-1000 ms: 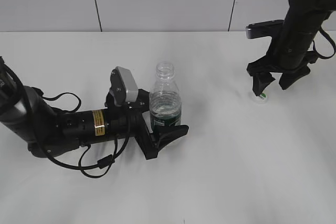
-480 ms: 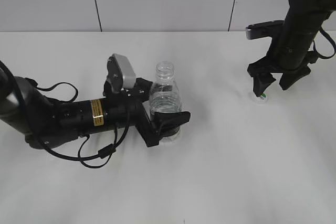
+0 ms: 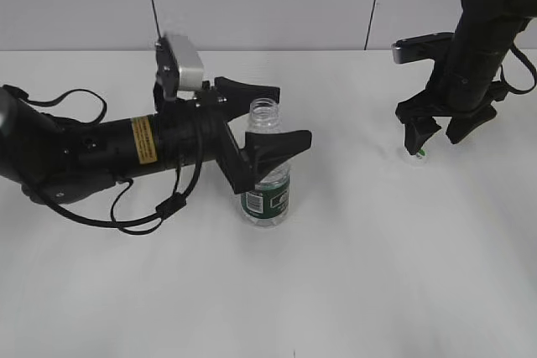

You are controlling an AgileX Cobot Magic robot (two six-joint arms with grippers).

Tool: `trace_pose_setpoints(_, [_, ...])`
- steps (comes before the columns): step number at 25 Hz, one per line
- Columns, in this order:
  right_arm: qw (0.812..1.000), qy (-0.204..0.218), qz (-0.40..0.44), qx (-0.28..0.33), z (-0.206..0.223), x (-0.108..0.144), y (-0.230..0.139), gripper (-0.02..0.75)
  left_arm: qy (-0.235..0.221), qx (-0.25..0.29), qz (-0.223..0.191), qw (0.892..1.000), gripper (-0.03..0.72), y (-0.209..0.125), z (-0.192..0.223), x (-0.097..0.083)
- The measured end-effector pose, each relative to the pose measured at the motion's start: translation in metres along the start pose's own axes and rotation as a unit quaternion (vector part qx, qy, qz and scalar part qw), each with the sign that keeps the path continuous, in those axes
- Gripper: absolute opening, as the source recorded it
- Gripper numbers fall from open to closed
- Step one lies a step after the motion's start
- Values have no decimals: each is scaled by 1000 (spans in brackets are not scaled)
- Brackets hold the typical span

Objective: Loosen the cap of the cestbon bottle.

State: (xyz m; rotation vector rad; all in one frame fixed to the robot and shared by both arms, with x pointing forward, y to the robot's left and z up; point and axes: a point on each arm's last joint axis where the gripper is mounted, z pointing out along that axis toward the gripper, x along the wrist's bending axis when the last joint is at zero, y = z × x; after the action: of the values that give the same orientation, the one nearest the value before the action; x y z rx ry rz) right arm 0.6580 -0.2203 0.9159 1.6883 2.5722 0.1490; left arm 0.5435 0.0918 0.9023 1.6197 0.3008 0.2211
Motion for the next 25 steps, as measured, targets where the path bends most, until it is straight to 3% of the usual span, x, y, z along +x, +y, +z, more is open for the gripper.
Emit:
trace_pose_setpoints(10, [1000, 2, 0, 8, 0, 0, -1, 575, -14, -52, -1, 999, 579, 61, -9, -9])
trace_pose_setpoints(14, [1000, 5, 0, 19, -1, 1, -4, 575, 7, -48, 6, 999, 579, 88, -16, -12])
trace_pose_setpoints(17, [1000, 4, -1, 16, -8, 1, -4, 575, 52, -24, 20, 998, 579, 105, -23, -10])
trace_pose_setpoints(20, [1000, 0, -1, -1, -24, 2, -4, 576, 128, -6, 7, 992, 579, 120, -33, -4])
trace_pose_setpoints(25, [999, -7, -2, -33, -59, 3, -6, 576, 252, 9, -50, 967, 563, 138, -55, 9])
